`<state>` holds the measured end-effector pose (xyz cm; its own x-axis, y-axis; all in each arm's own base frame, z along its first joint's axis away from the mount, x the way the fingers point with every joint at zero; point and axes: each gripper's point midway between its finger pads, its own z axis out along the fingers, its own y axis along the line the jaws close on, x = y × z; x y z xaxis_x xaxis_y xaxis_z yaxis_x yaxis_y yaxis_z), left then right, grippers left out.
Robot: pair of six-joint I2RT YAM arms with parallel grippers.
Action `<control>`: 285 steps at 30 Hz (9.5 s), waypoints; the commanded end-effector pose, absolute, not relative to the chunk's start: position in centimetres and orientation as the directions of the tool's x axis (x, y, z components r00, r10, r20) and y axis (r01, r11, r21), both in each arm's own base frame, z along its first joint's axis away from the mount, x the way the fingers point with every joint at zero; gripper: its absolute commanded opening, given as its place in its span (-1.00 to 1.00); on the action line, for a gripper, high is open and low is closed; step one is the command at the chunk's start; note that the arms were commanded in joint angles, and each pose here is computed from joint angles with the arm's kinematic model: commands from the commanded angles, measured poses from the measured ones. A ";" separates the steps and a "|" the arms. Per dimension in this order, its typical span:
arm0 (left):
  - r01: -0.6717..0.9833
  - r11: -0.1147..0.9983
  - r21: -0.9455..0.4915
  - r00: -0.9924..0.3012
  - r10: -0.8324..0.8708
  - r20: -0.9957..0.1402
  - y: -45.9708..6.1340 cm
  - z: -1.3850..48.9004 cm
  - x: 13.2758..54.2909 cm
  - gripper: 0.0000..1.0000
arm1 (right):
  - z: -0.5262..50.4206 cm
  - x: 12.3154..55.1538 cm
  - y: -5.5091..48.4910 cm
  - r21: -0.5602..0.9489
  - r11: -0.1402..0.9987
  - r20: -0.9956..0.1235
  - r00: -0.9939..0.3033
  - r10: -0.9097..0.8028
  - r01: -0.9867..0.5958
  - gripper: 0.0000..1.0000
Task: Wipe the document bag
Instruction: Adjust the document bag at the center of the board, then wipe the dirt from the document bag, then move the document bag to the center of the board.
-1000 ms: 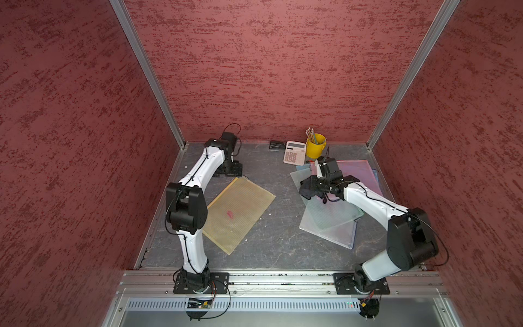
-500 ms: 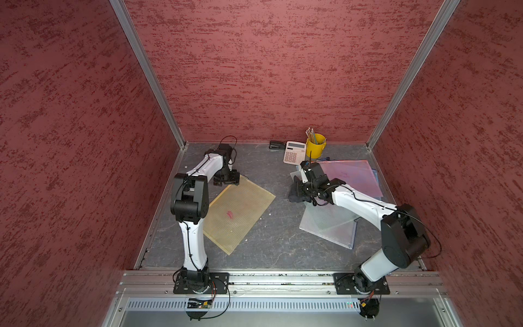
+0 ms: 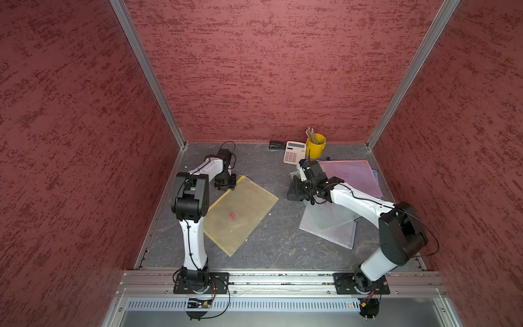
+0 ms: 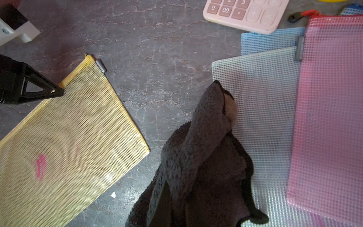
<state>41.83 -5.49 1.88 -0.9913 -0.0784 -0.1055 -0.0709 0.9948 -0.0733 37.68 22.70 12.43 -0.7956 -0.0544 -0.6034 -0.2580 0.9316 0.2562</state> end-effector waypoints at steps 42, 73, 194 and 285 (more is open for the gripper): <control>-0.428 0.746 -0.510 -0.843 -0.533 -0.071 -12.7 2.7 40.0 -1.00 | -3.0 21.2 28.2 0.304 0.892 -0.179 -0.940 -0.291 -0.334 -1.00; -0.459 0.741 -0.491 -0.829 -0.556 -0.064 -12.7 2.6 39.5 -1.00 | -4.9 19.6 23.7 0.100 0.938 -0.127 -0.939 -0.319 -0.332 -1.00; -0.475 0.727 -0.497 -0.830 -0.557 -0.022 -11.7 1.6 37.7 -1.00 | 5.2 17.6 29.6 0.224 0.792 -0.398 -0.795 -0.458 -0.568 -1.00; 0.115 0.762 -0.638 -0.991 0.044 -0.126 -45.4 5.6 43.2 0.71 | 6.4 36.4 3.2 0.276 0.926 -0.519 -0.771 0.370 0.259 -1.00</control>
<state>43.17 -44.25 5.99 -0.9911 0.0410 -0.1270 0.1108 0.7831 -0.6120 37.72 0.44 7.83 -0.7349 0.3607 -0.5743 0.2930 0.9326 0.2108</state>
